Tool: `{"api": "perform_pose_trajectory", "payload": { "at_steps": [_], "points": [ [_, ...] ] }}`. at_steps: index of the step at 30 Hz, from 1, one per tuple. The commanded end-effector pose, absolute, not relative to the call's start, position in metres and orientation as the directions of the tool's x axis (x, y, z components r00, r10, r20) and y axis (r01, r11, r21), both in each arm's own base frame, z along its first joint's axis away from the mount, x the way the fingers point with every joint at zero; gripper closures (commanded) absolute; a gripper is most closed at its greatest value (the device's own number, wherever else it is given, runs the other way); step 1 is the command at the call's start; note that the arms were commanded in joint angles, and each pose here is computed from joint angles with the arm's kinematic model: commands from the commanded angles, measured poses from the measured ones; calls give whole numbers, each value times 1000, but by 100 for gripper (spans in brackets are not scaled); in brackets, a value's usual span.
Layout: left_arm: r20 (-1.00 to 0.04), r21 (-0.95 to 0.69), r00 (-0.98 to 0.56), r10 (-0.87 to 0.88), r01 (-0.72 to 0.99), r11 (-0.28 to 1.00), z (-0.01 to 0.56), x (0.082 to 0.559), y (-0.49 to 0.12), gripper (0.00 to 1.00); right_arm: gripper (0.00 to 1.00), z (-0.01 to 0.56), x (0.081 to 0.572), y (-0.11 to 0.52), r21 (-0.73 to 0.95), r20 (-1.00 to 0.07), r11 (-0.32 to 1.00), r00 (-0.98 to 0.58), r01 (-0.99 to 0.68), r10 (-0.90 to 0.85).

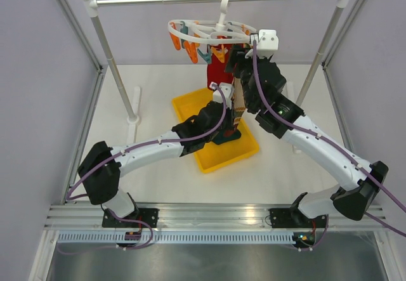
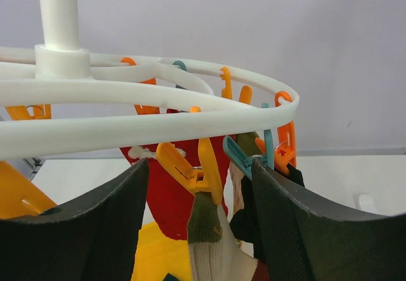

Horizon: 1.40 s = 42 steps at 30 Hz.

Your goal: Remove the socks clipped to the hanger

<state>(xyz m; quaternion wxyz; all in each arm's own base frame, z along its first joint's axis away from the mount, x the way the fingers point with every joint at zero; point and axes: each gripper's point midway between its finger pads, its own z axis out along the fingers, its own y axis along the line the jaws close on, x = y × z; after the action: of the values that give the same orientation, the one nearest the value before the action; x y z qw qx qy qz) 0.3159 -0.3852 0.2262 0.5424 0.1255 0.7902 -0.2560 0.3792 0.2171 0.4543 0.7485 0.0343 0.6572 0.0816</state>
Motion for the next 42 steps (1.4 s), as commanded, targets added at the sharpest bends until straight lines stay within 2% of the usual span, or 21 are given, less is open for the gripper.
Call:
{"api": "perform_pose_trajectory", "payload": {
  "at_steps": [1,3,9,13,22,28,38,39,42],
  "points": [
    [-929,-286,-351,-115,488,825,250,318,-394,98,30,482,380,209,196,-961,980,191,-43,201],
    [-930,-283,-350,-111,490,825,249,317,-395,98,30,482,381,208,200,-960,979,193,-28,202],
    [-930,-279,-351,-107,487,828,249,318,-395,98,42,487,379,202,191,-960,982,205,-11,189],
    [-929,-276,-355,-102,485,830,246,317,-394,98,60,489,377,199,201,-958,980,206,-3,198],
    [-929,-268,-357,-99,461,846,240,319,-389,98,85,487,375,199,215,-959,977,186,-14,214],
    [-926,-261,-363,-102,422,868,231,319,-375,98,91,487,374,199,216,-960,976,178,-17,215],
    [-877,-300,-460,-138,301,905,189,339,-334,97,91,486,373,199,221,-960,975,173,-21,221],
    [-871,-305,-472,-139,298,904,185,343,-331,94,92,485,373,199,221,-960,975,172,-21,221],
    [-858,-313,-498,-125,314,896,177,348,-333,68,92,487,372,199,224,-959,974,174,-26,225]
  ]
}}
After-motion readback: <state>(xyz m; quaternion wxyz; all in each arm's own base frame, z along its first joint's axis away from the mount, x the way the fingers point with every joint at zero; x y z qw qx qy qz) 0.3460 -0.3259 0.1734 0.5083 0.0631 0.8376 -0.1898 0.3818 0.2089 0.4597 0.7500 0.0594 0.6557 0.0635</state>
